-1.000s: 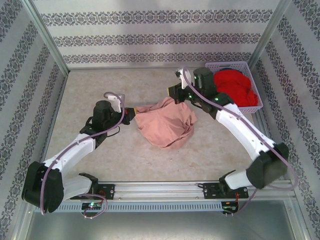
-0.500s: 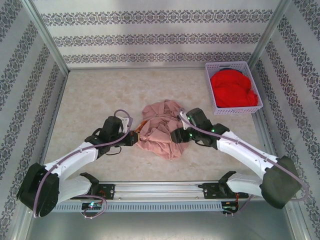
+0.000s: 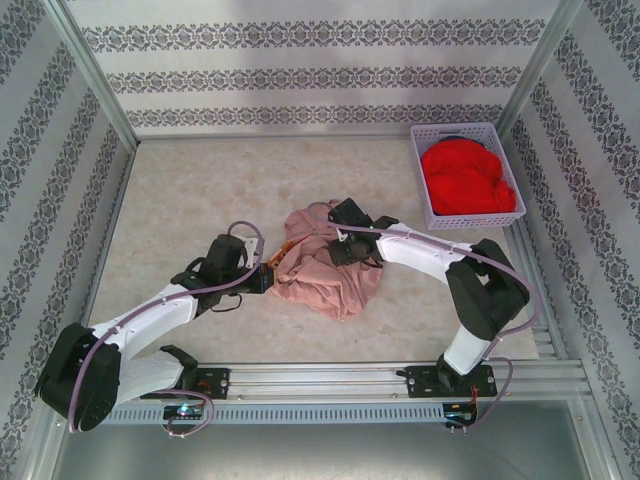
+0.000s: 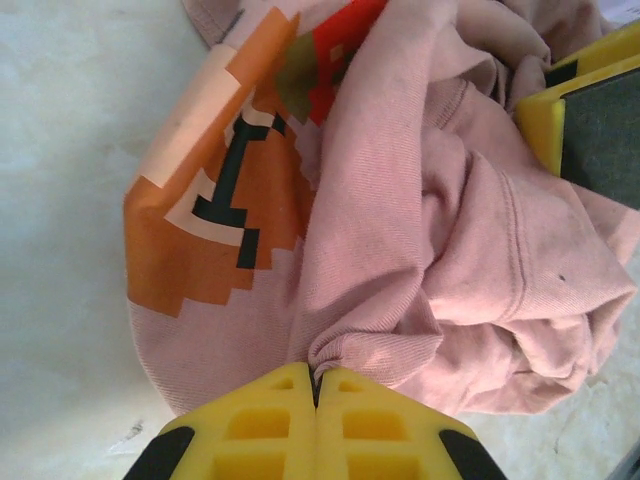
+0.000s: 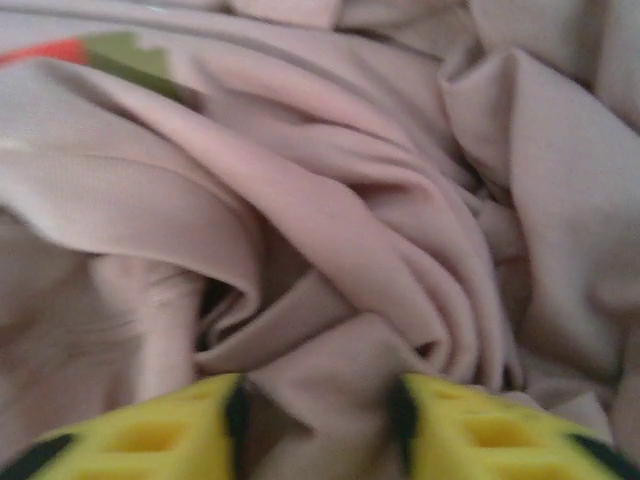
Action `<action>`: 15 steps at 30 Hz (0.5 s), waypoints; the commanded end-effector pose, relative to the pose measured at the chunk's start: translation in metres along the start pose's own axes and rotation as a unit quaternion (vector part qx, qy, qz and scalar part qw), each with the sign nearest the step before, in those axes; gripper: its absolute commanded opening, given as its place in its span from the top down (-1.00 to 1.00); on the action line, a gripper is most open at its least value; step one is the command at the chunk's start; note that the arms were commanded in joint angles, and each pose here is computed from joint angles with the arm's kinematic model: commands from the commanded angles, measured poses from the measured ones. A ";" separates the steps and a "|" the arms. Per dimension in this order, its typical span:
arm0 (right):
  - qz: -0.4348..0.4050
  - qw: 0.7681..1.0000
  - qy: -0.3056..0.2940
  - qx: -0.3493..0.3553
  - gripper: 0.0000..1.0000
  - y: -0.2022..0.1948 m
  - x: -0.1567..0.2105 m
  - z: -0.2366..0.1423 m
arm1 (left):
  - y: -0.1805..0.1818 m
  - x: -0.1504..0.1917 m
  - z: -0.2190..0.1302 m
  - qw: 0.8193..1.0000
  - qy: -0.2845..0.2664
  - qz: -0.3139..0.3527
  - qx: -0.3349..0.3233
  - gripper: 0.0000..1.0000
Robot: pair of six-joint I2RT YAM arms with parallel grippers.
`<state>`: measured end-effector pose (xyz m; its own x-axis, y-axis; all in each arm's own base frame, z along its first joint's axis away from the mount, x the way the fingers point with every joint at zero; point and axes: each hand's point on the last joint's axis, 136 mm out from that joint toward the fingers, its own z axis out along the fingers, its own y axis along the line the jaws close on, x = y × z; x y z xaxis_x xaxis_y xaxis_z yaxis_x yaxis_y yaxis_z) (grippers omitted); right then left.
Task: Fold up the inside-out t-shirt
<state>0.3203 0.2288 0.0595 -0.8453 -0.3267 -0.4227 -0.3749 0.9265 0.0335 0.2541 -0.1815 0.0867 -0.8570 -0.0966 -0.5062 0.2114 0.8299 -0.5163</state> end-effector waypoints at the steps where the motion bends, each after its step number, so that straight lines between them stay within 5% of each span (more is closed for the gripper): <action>1: -0.008 0.999 -0.025 0.038 0.80 -0.019 -0.023 -0.014 | 0.009 0.000 -0.003 0.999 -0.012 -0.005 -0.032 1.00; 4: 0.018 0.993 -0.099 -0.061 1.00 -0.010 -0.051 -0.051 | 0.026 0.008 -0.007 0.997 -0.010 -0.025 -0.070 0.99; 9: 0.035 0.955 -0.183 -0.231 1.00 0.006 -0.075 -0.105 | 0.017 -0.017 -0.021 0.996 -0.049 0.006 -0.077 0.11; 12: 0.032 0.940 -0.192 -0.281 1.00 0.008 -0.076 -0.118 | -0.006 -0.054 -0.035 0.991 -0.112 0.045 -0.051 -0.18; 15: 0.033 0.938 -0.194 -0.285 1.00 0.003 -0.071 -0.118 | -0.032 -0.079 -0.027 0.989 -0.117 0.093 -0.019 -0.33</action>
<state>0.3491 0.2203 0.1950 -0.7082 -0.0632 -0.7031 -0.4973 0.7516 0.4333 0.2777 -0.1643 0.1240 -0.7628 -0.1174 -0.6359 0.2068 0.8874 -0.4119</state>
